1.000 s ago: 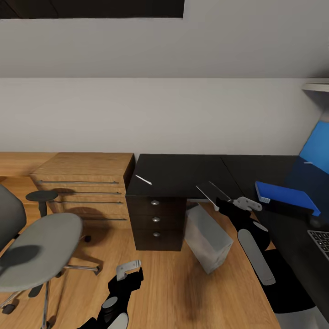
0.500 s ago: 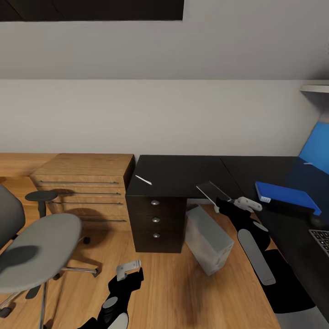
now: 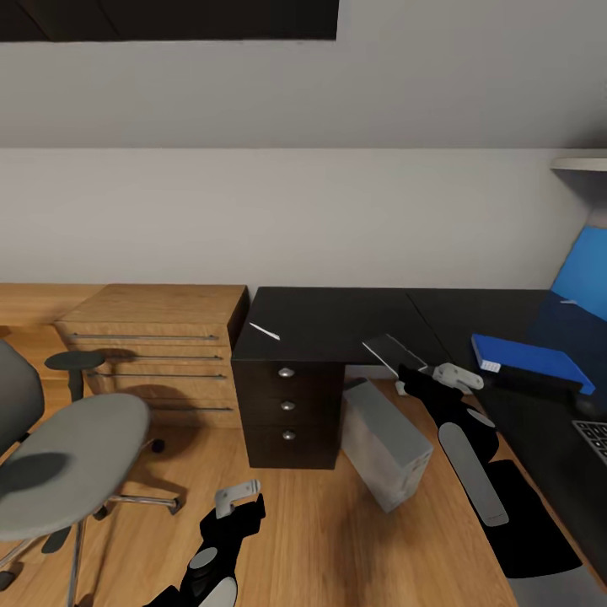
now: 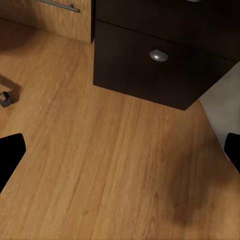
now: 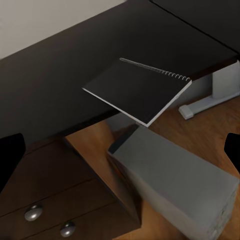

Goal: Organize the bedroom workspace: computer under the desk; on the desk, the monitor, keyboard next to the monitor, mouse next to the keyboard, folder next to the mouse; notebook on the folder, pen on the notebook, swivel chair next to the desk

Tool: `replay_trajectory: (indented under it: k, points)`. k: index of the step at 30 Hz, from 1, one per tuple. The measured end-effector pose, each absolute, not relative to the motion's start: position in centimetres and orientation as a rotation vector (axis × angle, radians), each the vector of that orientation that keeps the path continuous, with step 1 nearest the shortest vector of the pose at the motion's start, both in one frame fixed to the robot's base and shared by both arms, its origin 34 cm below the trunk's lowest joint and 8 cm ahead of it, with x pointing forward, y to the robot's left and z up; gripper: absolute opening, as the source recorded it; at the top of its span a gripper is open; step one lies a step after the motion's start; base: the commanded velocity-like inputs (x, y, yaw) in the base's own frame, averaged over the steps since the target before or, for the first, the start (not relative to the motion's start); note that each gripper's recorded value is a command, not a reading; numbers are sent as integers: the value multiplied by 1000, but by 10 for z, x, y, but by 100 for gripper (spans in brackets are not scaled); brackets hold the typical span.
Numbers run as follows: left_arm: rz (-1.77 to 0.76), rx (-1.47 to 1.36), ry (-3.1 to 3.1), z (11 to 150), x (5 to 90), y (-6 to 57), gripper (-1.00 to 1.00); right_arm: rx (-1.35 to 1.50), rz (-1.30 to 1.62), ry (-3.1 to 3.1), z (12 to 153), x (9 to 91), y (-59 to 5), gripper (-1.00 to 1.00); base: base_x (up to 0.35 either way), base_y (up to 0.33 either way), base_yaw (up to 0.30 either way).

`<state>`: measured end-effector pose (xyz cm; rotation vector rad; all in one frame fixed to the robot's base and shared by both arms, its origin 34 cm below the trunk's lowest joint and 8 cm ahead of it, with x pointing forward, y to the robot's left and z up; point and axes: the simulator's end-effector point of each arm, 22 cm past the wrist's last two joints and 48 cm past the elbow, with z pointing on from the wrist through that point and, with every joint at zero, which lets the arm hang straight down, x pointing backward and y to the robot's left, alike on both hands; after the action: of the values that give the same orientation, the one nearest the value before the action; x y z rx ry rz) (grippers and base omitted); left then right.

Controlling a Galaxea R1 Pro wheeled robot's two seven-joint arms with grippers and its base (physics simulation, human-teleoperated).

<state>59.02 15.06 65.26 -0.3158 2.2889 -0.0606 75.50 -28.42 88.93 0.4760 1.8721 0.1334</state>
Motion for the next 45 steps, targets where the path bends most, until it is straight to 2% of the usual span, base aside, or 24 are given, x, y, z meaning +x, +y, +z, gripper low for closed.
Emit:
replay_trajectory:
  k: [20, 29, 36, 39, 45]
  points:
    - [-62, -317, 2288, 616, 587, 151, 100, 486, 128, 1887, 842, 752, -285, 100, 0, 0, 0]
    - [-63, -318, 2288, 599, 585, 151, 100, 623, 142, 1901, 788, 750, -306, 100, 0, 0, 0]
    - [-65, -318, 2288, 585, 583, 150, 100, 776, 324, 1897, 766, 749, -303, 100, 0, 0, 0]
    - [-65, -318, 2288, 580, 582, 149, 100, 845, 476, 1872, 761, 751, -296, 100, 0, 0, 0]
    - [-65, -320, 2289, 568, 581, 150, 100, 1090, 866, 1625, 773, 758, -336, 100, 0, 0, 0]
